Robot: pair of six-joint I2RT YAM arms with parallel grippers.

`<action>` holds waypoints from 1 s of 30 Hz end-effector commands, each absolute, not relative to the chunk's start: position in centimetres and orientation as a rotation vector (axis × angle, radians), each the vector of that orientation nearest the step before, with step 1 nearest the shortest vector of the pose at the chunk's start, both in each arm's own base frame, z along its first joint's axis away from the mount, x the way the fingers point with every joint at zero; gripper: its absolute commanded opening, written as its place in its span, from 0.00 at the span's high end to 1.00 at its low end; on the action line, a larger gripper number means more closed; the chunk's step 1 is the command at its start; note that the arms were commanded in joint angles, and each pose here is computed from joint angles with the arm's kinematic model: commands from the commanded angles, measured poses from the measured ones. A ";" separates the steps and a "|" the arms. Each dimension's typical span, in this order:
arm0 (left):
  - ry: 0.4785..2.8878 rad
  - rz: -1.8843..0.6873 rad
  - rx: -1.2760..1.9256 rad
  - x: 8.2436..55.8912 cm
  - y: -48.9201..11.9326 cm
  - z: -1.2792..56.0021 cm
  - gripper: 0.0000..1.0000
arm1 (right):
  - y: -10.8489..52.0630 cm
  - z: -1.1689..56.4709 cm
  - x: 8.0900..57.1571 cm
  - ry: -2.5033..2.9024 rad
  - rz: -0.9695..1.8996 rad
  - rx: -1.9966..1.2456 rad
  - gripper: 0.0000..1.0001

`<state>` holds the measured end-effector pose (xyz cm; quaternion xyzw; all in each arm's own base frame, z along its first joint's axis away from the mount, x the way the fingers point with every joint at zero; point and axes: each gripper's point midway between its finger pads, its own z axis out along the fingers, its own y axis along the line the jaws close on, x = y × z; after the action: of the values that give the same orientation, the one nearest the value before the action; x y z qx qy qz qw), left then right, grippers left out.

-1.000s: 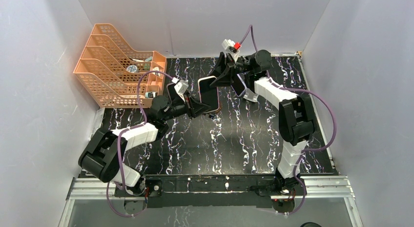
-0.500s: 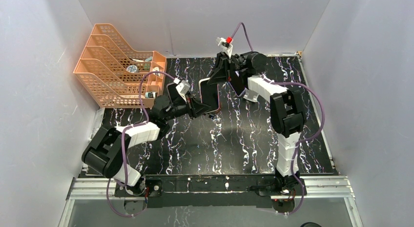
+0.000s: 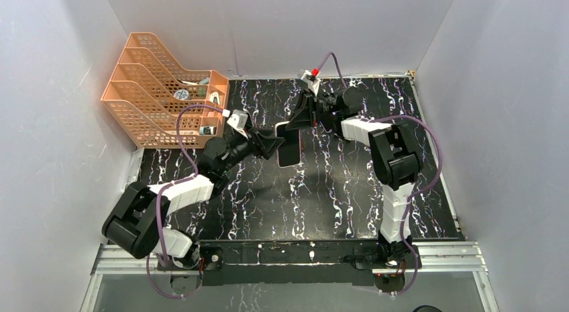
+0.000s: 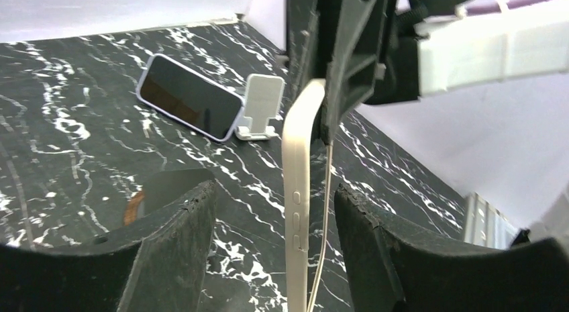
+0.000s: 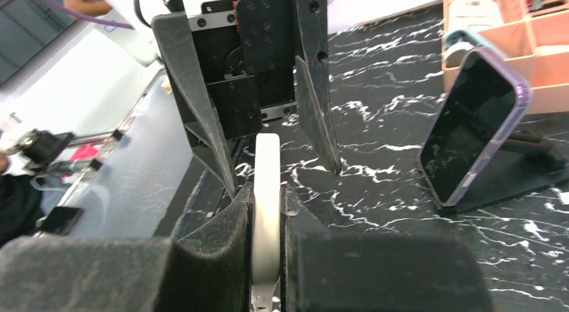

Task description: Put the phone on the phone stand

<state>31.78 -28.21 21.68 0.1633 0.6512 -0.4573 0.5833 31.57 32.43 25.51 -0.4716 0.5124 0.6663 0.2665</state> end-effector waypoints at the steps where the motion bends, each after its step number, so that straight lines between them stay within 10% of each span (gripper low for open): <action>1: 1.484 -0.904 0.265 33.4 -25.4 23.2 0.37 | 32.4 30.9 32.7 1.138 1.553 -1.181 0.99; 30: 1.556 -0.805 0.231 33.9 -24.0 21.2 0.34 | 32.4 22.4 41.7 1.478 1.129 -0.796 0.99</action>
<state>33.94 -24.57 20.79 0.0999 0.6859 -0.3613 0.6237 40.79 32.12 21.11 -0.3232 0.6398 0.4895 0.4965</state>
